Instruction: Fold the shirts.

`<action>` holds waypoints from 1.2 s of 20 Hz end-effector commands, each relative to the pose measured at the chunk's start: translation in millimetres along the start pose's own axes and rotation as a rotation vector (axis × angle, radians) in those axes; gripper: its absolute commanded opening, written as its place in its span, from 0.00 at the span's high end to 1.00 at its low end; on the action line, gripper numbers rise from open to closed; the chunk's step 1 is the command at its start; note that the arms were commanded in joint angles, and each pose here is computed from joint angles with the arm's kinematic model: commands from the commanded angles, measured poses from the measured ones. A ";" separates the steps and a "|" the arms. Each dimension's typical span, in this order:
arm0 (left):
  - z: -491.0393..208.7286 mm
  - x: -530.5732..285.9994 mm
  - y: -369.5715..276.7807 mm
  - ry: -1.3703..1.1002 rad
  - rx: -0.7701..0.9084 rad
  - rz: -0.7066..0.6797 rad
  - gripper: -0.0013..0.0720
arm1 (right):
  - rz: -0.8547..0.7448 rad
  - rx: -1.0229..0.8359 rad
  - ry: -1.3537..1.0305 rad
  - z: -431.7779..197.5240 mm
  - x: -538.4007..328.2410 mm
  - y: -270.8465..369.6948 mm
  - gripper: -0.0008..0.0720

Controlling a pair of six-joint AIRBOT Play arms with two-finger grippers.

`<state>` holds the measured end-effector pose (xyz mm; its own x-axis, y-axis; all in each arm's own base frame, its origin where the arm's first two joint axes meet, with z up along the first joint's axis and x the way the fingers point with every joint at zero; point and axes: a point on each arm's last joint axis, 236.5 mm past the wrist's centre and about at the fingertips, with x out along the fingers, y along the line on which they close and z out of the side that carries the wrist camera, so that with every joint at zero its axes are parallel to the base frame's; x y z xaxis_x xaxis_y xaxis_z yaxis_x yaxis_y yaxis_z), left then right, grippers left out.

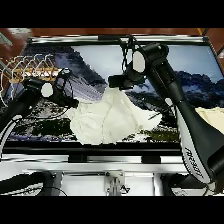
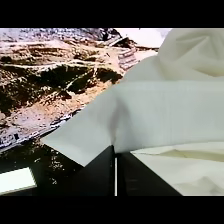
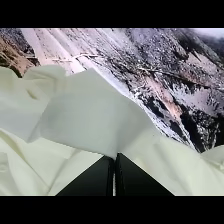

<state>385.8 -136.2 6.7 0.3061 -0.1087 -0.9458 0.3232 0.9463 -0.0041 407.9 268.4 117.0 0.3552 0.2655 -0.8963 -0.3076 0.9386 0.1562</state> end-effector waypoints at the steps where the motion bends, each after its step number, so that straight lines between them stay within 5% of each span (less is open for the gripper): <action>1: -11.2 13.4 -3.2 0.068 -0.010 -0.028 0.88 | 0.005 0.007 0.046 -7.5 14.3 2.2 0.89; 2: -16.5 10.7 -2.9 0.092 0.026 -0.033 0.80 | 0.005 0.005 0.046 -7.6 13.3 2.2 0.89; 4: -27.3 6.5 1.8 0.140 0.089 -0.036 0.48 | 0.005 0.004 0.051 -9.1 12.5 2.0 0.89; 7: -37.6 5.0 16.7 0.182 0.104 -0.034 0.48 | 0.004 0.004 0.058 -10.7 12.4 1.9 0.89; 8: -38.6 5.1 22.9 0.184 0.088 -0.030 0.32 | 0.003 0.003 0.063 -11.8 12.4 1.7 0.89; 12: -30.0 15.7 40.2 0.124 0.040 -0.043 0.31 | 0.006 0.001 0.072 -14.1 12.2 2.4 0.89; 15: -29.5 30.4 19.5 0.128 -0.071 -0.208 0.31 | 0.028 -0.006 0.077 -15.3 12.0 7.5 0.89; 18: -29.7 46.0 16.5 0.151 -0.199 -0.308 0.20 | 0.034 -0.016 0.079 -15.8 12.0 8.9 0.89; 19: -32.8 50.6 22.1 0.168 -0.245 -0.313 0.13 | 0.034 -0.016 0.080 -15.9 12.0 8.9 0.89; 24: -37.4 52.2 59.5 0.163 -0.386 -0.295 0.13 | 0.034 -0.027 0.078 -15.5 12.0 8.7 0.89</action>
<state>385.2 -84.3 -53.5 0.0949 -0.3367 -0.9368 0.0838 0.9404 -0.3295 395.9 276.0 101.1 0.2749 0.2770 -0.9207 -0.3351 0.9252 0.1783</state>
